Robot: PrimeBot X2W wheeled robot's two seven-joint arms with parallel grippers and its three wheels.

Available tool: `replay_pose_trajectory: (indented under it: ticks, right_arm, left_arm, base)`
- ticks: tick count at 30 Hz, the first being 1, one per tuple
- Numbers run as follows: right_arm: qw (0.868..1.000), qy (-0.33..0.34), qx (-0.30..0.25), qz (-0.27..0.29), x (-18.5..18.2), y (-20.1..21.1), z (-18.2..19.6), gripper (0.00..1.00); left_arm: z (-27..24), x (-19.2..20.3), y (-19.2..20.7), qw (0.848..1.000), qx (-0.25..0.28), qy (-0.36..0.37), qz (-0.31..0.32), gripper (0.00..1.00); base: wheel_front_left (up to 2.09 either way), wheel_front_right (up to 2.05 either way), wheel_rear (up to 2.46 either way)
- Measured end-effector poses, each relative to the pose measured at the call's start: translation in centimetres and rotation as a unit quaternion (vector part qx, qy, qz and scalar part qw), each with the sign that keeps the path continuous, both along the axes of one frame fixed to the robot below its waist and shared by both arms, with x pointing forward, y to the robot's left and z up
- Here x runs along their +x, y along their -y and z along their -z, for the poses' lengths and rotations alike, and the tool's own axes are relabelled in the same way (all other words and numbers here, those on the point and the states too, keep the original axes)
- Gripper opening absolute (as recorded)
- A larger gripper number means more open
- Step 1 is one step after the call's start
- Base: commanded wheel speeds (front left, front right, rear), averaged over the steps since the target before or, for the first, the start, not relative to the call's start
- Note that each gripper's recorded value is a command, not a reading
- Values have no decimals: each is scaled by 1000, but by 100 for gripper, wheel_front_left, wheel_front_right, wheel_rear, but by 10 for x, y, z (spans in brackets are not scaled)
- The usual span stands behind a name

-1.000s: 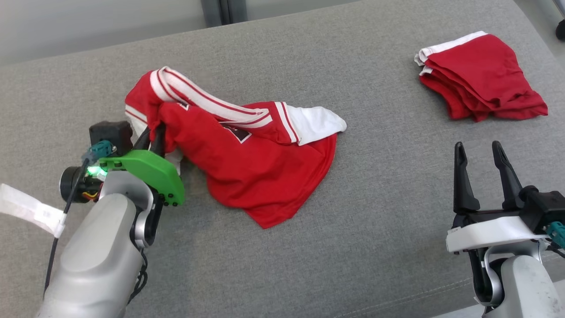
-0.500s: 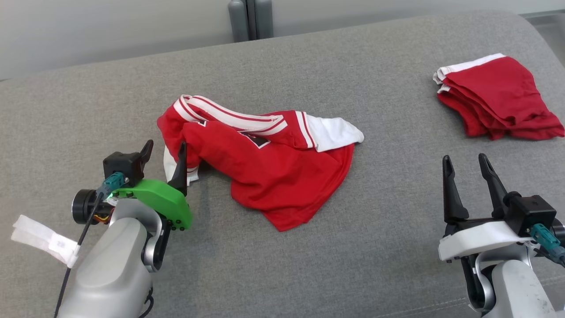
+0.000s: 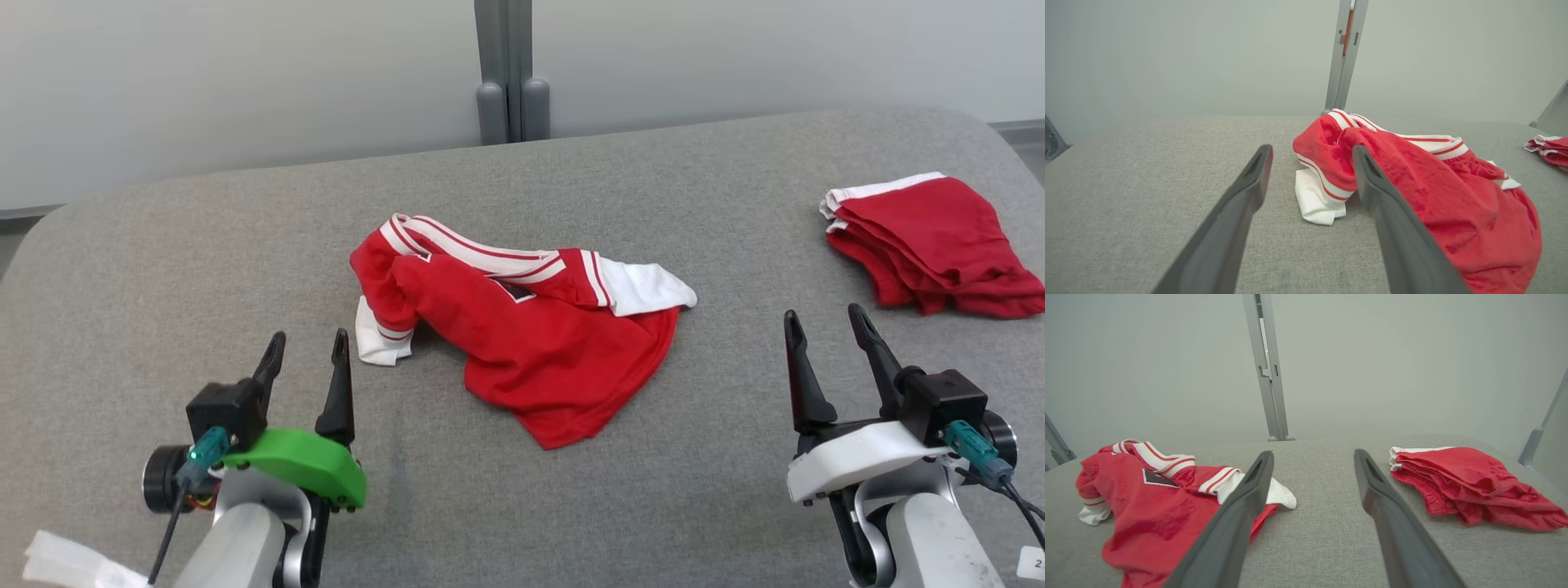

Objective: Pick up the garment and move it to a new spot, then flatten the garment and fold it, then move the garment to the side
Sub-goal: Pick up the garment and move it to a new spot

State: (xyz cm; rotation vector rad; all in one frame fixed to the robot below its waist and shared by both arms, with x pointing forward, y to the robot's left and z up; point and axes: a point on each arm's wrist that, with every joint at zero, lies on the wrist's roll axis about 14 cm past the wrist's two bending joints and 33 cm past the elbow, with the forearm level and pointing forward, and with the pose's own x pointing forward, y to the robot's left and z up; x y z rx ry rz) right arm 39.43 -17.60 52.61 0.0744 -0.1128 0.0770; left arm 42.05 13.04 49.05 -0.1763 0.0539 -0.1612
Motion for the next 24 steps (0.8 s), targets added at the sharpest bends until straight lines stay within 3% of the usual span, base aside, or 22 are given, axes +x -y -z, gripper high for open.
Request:
replay_pose_trajectory:
  ticks: [12, 24]
  right_arm:
    - [999, -1, 20, -35, -9, -24, 1, 100]
    - [997, -37, 35, -55, -22, -39, 27, 100]
  left_arm:
    - [-1, -53, -18, 998, -27, 14, -58, 100]
    - [6, -67, -18, 997, -27, 9, -65, 100]
  base:
    - [0, 0, 0]
    - [0, 0, 0]
